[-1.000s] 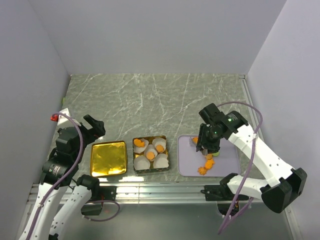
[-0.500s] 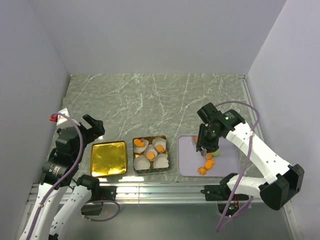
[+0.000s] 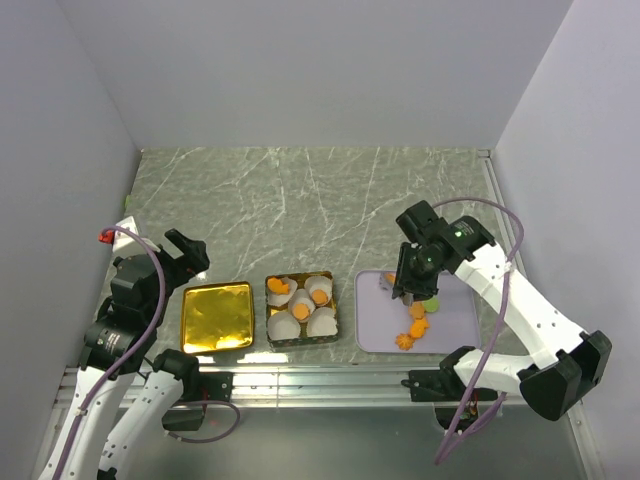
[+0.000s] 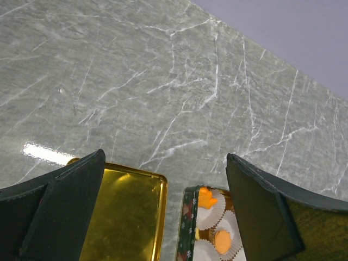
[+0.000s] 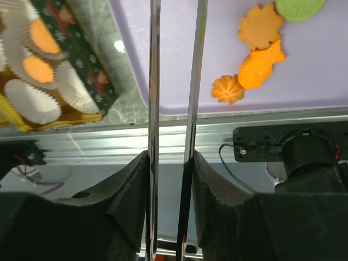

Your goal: Pack the cookies

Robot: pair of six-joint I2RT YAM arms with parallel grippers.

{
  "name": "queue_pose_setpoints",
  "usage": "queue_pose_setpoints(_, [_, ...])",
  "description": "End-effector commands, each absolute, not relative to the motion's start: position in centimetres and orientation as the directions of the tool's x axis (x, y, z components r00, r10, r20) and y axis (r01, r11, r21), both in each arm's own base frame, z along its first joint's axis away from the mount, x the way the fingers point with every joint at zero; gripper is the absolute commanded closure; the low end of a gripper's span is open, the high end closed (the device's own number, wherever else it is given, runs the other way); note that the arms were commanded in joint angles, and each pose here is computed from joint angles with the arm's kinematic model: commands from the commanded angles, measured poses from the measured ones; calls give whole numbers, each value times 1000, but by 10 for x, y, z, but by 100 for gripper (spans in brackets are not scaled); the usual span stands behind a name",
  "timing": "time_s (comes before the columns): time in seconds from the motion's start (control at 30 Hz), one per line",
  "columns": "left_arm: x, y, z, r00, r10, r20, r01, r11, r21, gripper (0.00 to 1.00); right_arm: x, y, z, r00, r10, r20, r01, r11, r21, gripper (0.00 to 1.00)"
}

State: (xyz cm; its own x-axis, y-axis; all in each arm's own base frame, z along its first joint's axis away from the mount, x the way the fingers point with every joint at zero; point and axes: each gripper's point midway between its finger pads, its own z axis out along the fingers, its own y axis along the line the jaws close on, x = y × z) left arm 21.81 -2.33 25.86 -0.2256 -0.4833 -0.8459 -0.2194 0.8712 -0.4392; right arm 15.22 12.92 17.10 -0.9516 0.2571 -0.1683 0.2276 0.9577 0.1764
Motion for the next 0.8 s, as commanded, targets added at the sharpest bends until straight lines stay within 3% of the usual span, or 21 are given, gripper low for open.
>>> queue_pose_setpoints(0.0, [221,-23,270,-183,-493,-851,-205,865,-457,1,158,131,200,-934,271,-233,216,948,234,61])
queue_pose_setpoints(0.33, [221,-23,271,-177,-494,-851,-199,865,-460,1,149,150,231,-935,248,-253,161,933,321,62])
queue_pose_setpoints(0.77, [222,-19,270,-175,-498,-849,-226,860,-458,3,118,245,264,-957,33,-287,-95,903,419,62])
